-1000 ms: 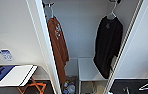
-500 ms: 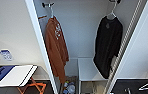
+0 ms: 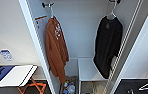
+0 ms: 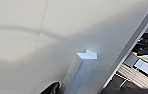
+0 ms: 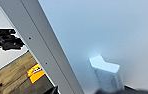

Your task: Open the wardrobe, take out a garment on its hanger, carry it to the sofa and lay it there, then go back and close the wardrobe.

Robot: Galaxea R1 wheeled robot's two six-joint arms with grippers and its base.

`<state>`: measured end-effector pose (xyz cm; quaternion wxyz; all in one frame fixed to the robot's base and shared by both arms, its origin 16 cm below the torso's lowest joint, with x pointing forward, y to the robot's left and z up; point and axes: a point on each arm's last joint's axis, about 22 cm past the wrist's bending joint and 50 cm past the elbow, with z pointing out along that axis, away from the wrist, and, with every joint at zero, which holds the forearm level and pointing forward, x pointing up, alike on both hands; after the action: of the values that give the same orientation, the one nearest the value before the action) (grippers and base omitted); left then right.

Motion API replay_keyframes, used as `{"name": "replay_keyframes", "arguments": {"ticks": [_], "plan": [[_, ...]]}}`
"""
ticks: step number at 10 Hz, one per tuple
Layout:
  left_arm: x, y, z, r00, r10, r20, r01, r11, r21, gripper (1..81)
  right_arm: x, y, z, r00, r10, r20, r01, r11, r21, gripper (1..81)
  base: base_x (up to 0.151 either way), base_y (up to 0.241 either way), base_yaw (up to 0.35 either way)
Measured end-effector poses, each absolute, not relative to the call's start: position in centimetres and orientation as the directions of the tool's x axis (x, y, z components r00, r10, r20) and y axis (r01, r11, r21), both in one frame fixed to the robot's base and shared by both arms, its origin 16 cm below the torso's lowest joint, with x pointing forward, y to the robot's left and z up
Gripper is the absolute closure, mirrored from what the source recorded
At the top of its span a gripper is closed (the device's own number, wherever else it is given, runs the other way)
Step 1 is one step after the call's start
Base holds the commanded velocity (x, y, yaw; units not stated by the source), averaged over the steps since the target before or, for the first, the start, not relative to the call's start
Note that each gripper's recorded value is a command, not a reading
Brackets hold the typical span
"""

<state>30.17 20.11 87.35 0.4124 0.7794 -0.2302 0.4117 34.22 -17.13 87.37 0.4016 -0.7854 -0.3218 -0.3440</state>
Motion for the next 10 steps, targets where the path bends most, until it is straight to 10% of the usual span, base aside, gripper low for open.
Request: {"name": "replay_keyframes", "arguments": {"ticks": [10], "plan": [[29.82,20.29,87.62,0.551,0.02,0.834,-0.685,-0.559,0.467,1.0,33.86,-17.35,87.38,0.561,0.214,0.8,0.776,-0.473,-0.418,1.0,0.0,0.0,0.0]]}}
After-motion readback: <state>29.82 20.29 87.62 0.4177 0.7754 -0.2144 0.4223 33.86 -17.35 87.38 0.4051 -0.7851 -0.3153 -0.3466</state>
